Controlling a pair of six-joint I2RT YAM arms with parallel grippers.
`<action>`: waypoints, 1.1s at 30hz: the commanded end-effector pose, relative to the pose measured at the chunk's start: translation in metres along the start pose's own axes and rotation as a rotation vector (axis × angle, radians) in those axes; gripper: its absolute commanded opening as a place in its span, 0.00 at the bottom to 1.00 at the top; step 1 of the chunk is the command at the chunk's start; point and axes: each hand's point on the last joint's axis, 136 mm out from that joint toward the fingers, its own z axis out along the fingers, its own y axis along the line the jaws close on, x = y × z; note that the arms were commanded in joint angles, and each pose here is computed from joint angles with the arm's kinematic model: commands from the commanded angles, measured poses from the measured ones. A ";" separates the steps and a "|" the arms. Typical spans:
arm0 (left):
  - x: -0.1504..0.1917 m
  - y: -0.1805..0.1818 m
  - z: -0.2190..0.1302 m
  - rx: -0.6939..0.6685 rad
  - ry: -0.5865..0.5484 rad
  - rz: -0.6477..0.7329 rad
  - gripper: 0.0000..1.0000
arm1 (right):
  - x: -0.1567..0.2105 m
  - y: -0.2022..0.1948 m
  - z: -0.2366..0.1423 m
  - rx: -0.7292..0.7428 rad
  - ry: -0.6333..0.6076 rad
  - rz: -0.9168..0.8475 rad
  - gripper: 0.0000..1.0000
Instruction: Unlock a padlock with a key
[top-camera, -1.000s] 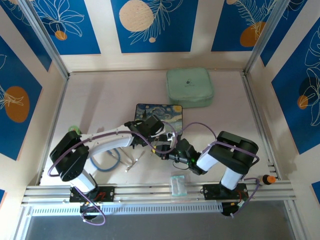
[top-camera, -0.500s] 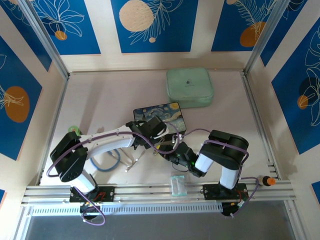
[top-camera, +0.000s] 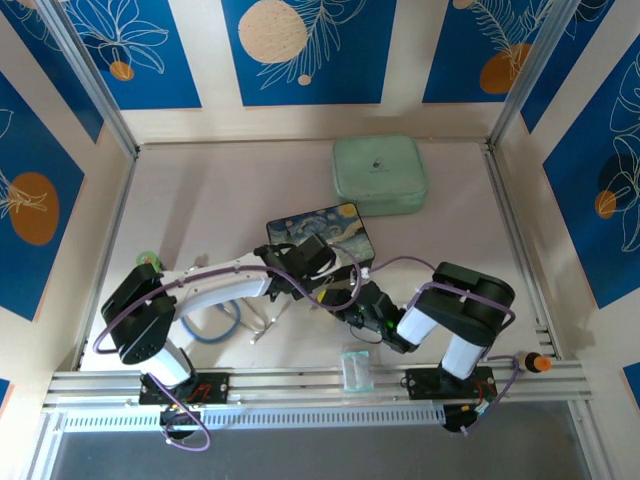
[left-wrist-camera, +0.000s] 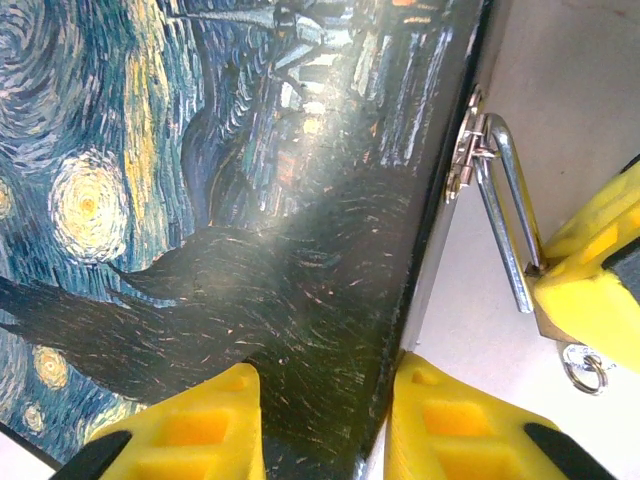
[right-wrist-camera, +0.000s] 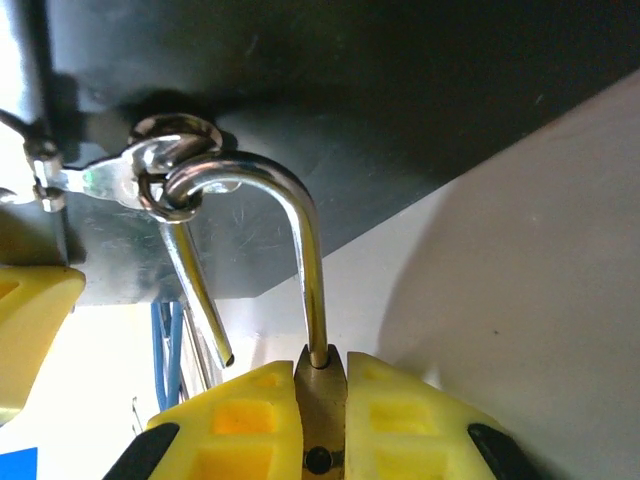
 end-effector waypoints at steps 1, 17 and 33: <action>0.058 -0.053 0.017 0.198 0.207 0.068 0.24 | -0.009 -0.057 -0.011 0.247 -0.035 0.003 0.00; 0.065 -0.063 0.025 0.199 0.225 0.098 0.24 | -0.030 -0.031 0.002 0.122 -0.030 0.252 0.00; 0.072 -0.064 0.030 0.178 0.251 0.121 0.22 | -0.055 -0.038 -0.010 0.081 -0.075 0.352 0.00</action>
